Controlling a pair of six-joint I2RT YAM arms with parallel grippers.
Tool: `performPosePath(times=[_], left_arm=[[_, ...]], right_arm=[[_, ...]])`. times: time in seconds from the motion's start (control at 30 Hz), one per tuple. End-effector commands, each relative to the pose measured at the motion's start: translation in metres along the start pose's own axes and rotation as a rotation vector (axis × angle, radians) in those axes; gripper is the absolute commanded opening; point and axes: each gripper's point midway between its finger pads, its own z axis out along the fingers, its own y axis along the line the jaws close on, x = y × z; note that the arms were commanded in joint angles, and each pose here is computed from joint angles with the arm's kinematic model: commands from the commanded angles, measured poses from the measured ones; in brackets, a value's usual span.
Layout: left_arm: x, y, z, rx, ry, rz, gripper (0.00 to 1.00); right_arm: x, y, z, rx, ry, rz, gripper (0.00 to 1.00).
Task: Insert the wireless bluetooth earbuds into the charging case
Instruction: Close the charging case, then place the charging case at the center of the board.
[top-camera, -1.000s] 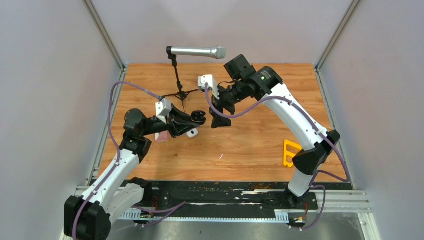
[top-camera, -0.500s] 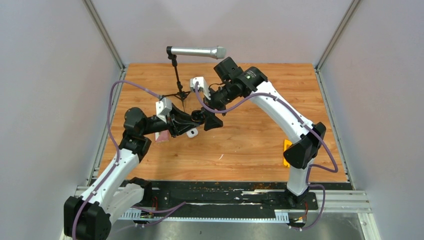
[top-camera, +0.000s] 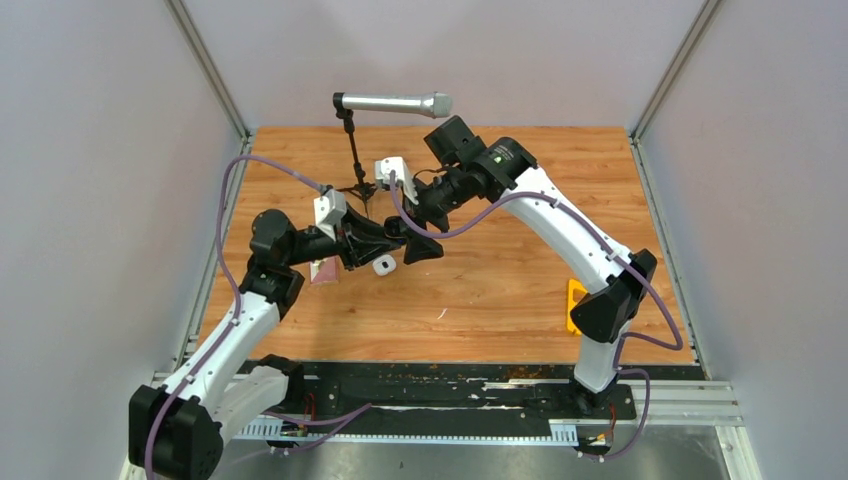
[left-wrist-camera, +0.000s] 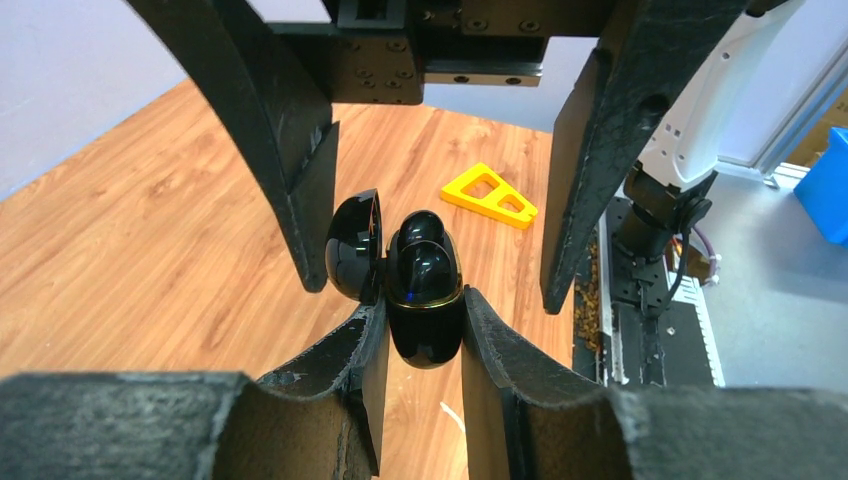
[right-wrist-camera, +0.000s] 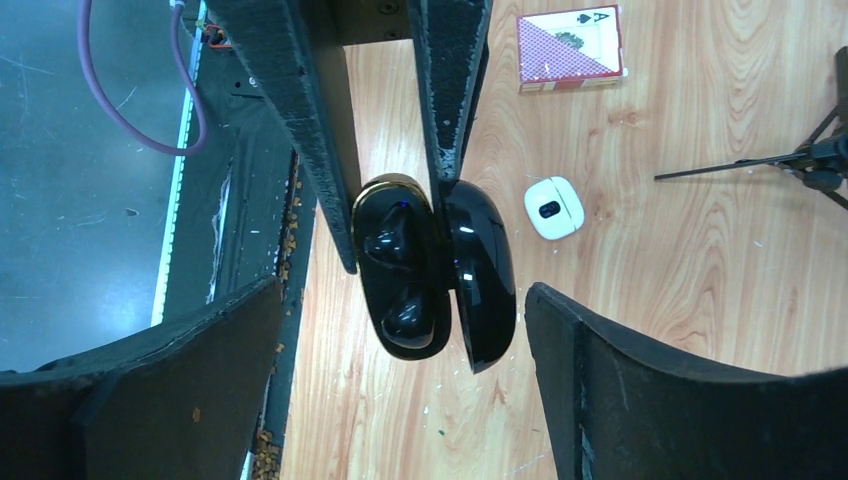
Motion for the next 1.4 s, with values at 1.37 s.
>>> performPosePath(times=[1.37], left_arm=[[0.132,-0.007,0.043,0.094,0.427,-0.264,0.0]], right_arm=[[0.107,-0.004,-0.162,0.639,0.015,0.157,0.92]])
